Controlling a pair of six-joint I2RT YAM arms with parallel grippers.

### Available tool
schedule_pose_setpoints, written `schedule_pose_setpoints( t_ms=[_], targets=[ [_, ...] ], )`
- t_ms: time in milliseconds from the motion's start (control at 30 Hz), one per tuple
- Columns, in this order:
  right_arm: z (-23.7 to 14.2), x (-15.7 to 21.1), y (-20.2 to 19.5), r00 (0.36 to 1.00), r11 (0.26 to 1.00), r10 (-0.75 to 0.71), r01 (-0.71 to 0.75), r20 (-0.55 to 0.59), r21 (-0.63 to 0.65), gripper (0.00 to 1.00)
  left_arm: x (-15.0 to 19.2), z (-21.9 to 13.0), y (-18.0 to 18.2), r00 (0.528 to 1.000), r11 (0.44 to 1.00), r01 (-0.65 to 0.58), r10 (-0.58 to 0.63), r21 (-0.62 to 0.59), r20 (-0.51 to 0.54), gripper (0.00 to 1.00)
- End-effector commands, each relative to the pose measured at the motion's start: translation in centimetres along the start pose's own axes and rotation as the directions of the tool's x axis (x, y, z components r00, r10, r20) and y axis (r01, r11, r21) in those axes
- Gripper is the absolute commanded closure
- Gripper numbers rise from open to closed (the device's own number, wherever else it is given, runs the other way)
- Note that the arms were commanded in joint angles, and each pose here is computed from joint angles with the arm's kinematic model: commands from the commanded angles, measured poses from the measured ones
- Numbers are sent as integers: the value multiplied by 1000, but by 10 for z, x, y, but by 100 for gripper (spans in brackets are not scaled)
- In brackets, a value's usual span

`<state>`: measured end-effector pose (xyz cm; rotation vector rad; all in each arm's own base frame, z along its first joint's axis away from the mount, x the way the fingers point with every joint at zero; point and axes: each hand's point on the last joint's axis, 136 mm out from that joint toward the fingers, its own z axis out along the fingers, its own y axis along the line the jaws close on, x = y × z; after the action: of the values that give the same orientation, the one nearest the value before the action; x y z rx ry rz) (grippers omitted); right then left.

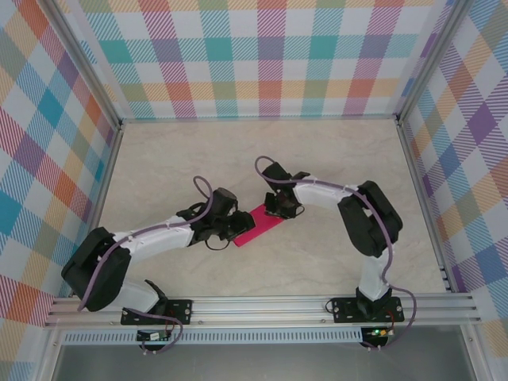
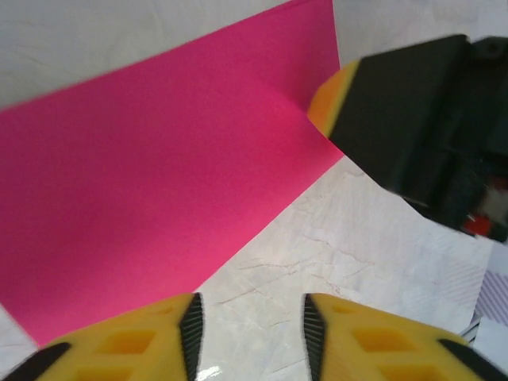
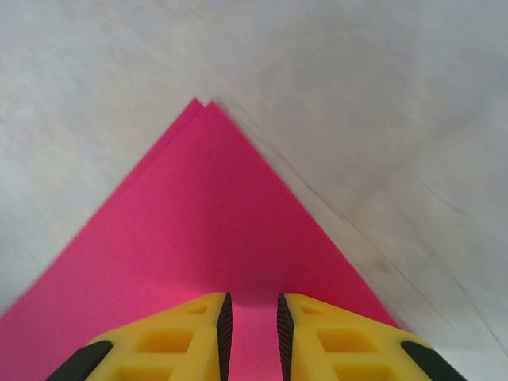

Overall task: Fold a paper plane with a square sheet of paper (pick it up from the middle)
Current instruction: Rotate the square sheet of paper at the center of the table.

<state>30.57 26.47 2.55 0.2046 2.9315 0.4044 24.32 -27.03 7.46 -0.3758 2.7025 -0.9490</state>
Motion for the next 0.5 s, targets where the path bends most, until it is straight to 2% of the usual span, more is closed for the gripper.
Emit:
schedule_pose_setpoints(
  t_ms=[0,167,333,467],
  targets=[
    [-28,-13,23,996,988,19,-5,84,-156,76,6,12,-13,1000,999,7,-7,41,-4,71],
    [-34,5,42,999,943,-29,37,30,-331,84,3,25,6,999,999,26,-24,-36,34,87],
    [-22,31,44,998,902,-31,0,-63,-432,94,4,33,13,999,998,40,-39,-48,32,92],
    [-19,42,47,995,876,-42,-6,-88,-483,98,7,38,13,999,998,50,-50,-37,15,96]
  ],
)
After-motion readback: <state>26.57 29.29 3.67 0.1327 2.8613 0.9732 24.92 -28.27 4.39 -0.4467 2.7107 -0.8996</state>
